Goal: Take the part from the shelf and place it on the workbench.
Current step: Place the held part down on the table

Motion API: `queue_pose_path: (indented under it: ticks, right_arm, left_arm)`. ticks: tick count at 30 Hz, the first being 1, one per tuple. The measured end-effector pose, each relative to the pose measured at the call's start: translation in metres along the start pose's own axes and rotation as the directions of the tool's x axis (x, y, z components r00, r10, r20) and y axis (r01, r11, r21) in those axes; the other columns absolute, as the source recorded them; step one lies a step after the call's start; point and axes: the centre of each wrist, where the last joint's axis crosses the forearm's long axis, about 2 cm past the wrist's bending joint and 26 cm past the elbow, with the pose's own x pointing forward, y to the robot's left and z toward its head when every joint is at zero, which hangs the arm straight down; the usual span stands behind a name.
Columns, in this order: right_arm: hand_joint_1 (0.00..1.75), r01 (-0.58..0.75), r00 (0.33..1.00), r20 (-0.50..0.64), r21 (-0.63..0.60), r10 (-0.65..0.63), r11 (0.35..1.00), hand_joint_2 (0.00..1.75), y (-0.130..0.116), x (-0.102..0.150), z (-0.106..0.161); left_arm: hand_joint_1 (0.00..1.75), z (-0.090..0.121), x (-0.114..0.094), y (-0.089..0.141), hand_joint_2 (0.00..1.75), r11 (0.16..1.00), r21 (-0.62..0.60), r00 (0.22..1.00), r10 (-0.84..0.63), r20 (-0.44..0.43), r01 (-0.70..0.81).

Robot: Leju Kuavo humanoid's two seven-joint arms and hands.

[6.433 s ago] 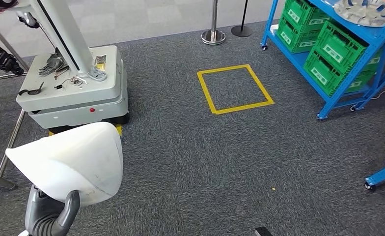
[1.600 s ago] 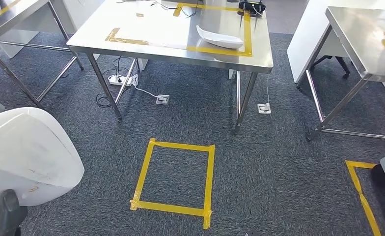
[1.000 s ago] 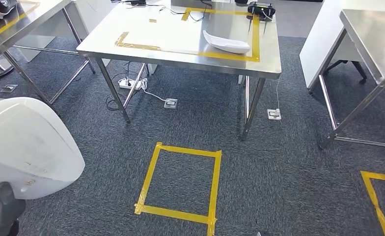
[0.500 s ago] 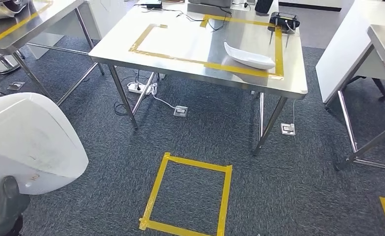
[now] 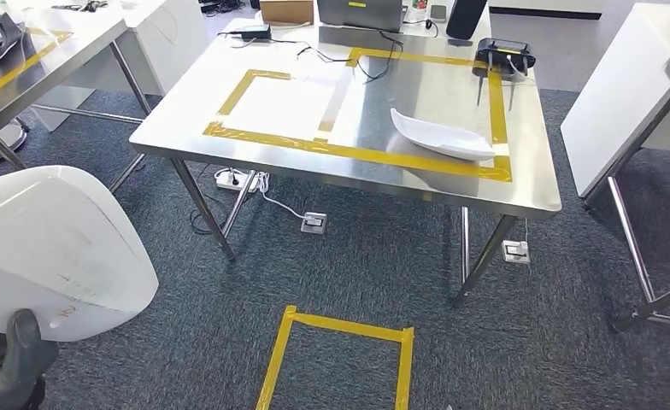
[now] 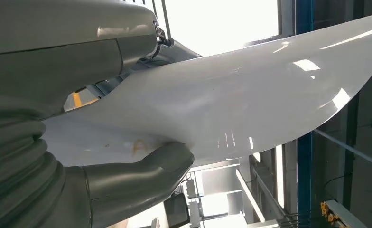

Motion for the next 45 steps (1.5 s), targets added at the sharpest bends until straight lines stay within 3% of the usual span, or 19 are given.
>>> queue_pose_path:
  ticks: [5, 9, 13, 45]
  right_arm:
    - [0.0, -0.001, 1.0, 0.011, 0.001, 0.001, 1.0, 0.0, 0.001, 0.003, -0.001]
    - [0.0, 0.001, 1.0, 0.024, 0.004, -0.001, 1.0, 0.0, 0.002, 0.005, -0.001]
    - [0.0, -0.003, 1.0, 0.023, 0.005, 0.002, 1.0, 0.0, 0.001, 0.001, 0.0]
    - [0.0, -0.017, 1.0, -0.002, -0.001, 0.017, 1.0, 0.0, -0.002, 0.003, 0.0]
  left_arm:
    - [1.75, -0.001, 0.0, 0.001, 1.75, 1.0, -0.004, 0.999, -0.018, -0.026, 0.017]
    - [1.75, 0.005, -0.002, 0.002, 1.75, 0.996, 0.006, 0.988, -0.09, -0.127, 0.092]
    - [1.75, 0.012, -0.004, 0.002, 1.75, 0.992, 0.025, 0.979, -0.118, -0.169, 0.124]
    - [1.75, 0.025, 0.0, 0.001, 1.75, 0.983, 0.044, 0.962, -0.167, -0.217, 0.18]
